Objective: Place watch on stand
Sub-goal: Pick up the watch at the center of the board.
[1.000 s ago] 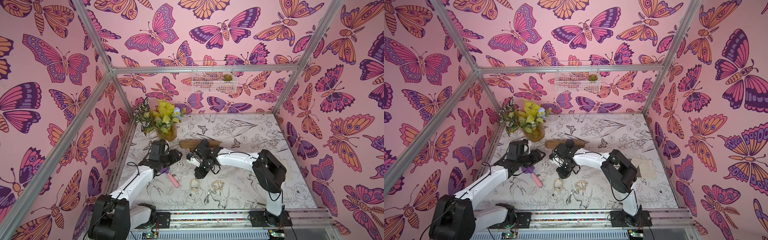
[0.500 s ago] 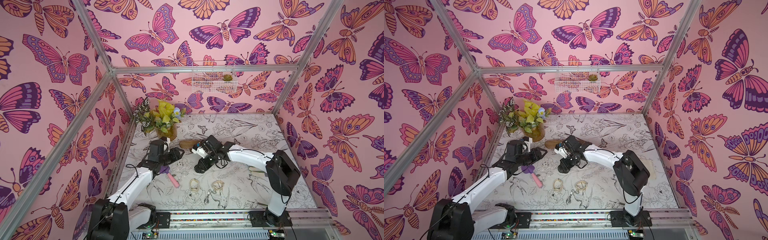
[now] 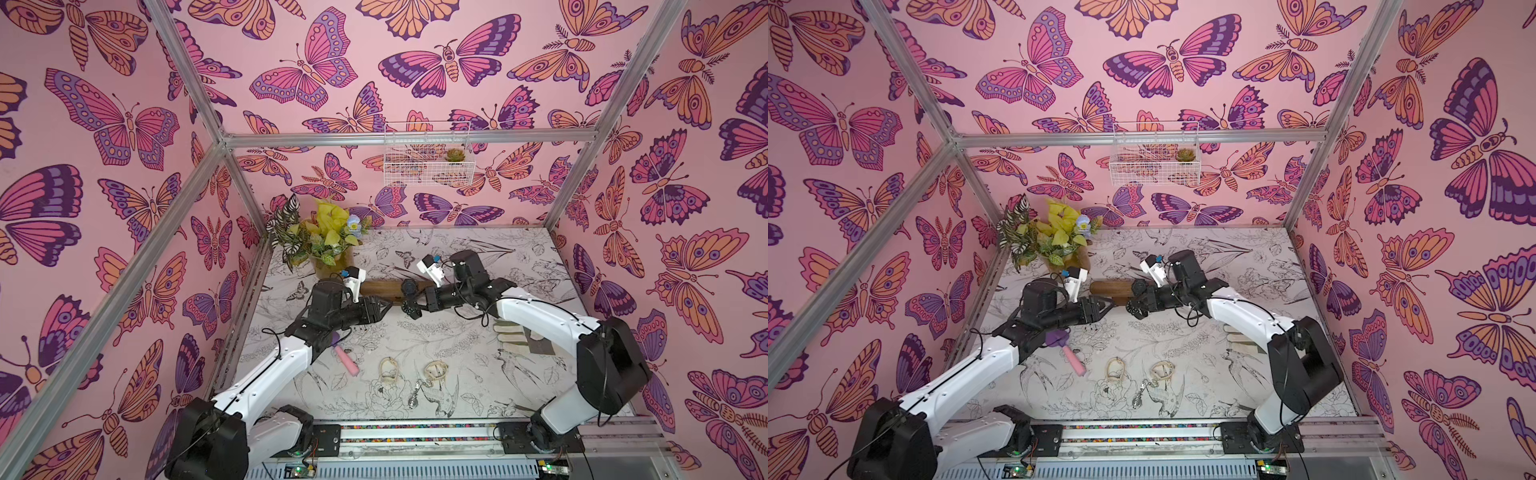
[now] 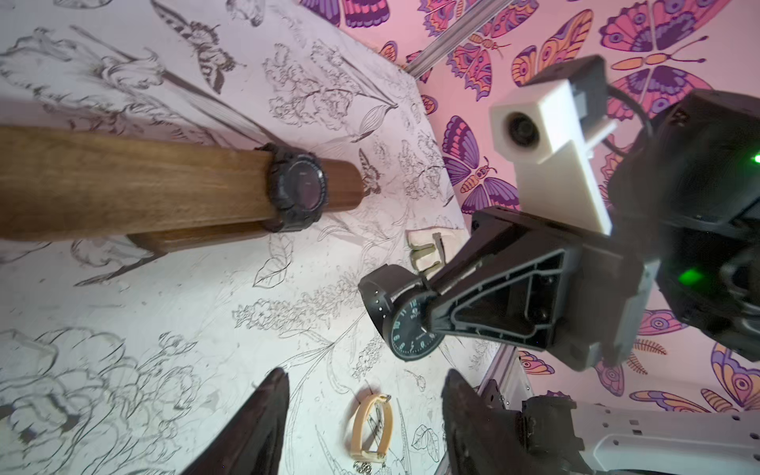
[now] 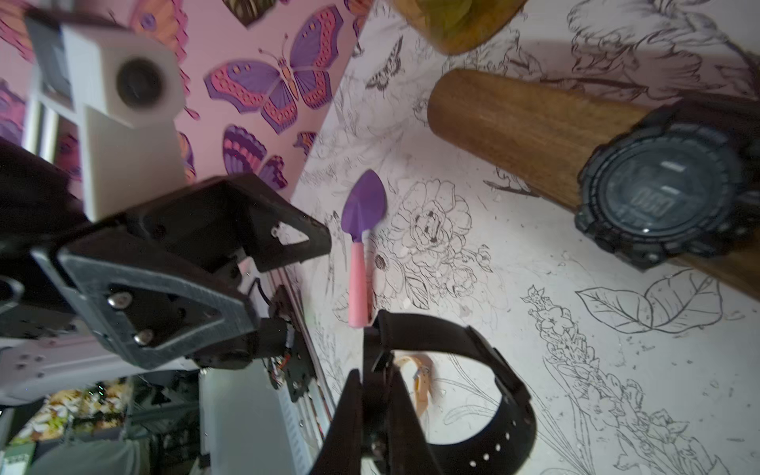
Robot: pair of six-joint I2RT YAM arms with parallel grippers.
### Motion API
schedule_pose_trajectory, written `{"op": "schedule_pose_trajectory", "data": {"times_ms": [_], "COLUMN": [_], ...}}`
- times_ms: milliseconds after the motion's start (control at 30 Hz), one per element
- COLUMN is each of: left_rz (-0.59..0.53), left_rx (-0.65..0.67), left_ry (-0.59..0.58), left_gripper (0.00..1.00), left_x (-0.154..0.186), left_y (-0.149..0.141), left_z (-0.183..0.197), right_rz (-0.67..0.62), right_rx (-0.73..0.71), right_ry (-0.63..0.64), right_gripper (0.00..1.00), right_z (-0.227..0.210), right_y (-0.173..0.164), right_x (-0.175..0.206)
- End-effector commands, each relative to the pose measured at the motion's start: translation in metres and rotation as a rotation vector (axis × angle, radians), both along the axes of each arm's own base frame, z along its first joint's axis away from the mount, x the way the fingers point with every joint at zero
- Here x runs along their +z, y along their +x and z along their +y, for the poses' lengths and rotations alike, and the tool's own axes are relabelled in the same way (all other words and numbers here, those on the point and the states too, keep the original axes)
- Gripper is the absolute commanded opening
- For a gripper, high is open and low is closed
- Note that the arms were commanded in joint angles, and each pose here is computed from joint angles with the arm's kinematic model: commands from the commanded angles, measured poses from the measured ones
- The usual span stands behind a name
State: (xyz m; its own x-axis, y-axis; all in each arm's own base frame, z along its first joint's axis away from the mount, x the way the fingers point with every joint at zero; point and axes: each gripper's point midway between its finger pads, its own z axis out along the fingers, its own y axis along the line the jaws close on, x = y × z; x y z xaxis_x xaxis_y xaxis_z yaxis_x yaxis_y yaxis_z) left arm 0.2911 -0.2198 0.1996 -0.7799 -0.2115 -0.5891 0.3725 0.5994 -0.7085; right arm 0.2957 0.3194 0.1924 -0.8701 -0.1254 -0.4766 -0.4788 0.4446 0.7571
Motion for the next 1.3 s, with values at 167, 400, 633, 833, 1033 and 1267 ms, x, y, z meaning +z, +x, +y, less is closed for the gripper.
{"op": "schedule_pose_trajectory", "data": {"times_ms": [167, 400, 633, 833, 1033, 1267], "left_rz": [-0.125, -0.132, -0.141, -0.139, -0.151, -0.113], "left_rx": [-0.143, -0.186, -0.208, -0.224, -0.240, -0.237], "left_ry": [-0.148, -0.222, -0.266, -0.300, -0.317, -0.307], "left_gripper": [0.66, 0.67, 0.63, 0.59, 0.45, 0.23], "left_x": [0.049, 0.064, 0.074, 0.078, 0.086, 0.073], "left_y": [-0.004, -0.004, -0.005, -0.005, -0.007, 0.000], "left_z": [-0.036, -0.049, -0.054, -0.058, -0.061, -0.065], "right_rz": [0.003, 0.021, 0.026, 0.037, 0.049, 0.045], "right_rx": [-0.004, 0.014, 0.026, 0.031, 0.036, 0.027], "right_ry": [0.214, 0.282, 0.311, 0.336, 0.362, 0.355], "right_gripper": [0.03, 0.03, 0.02, 0.02, 0.02, 0.02], "right_z": [-0.013, -0.011, -0.011, -0.010, -0.009, -0.010], "right_y": [-0.004, -0.009, -0.010, -0.011, -0.011, -0.010], "right_x": [0.059, 0.075, 0.082, 0.085, 0.088, 0.085]}}
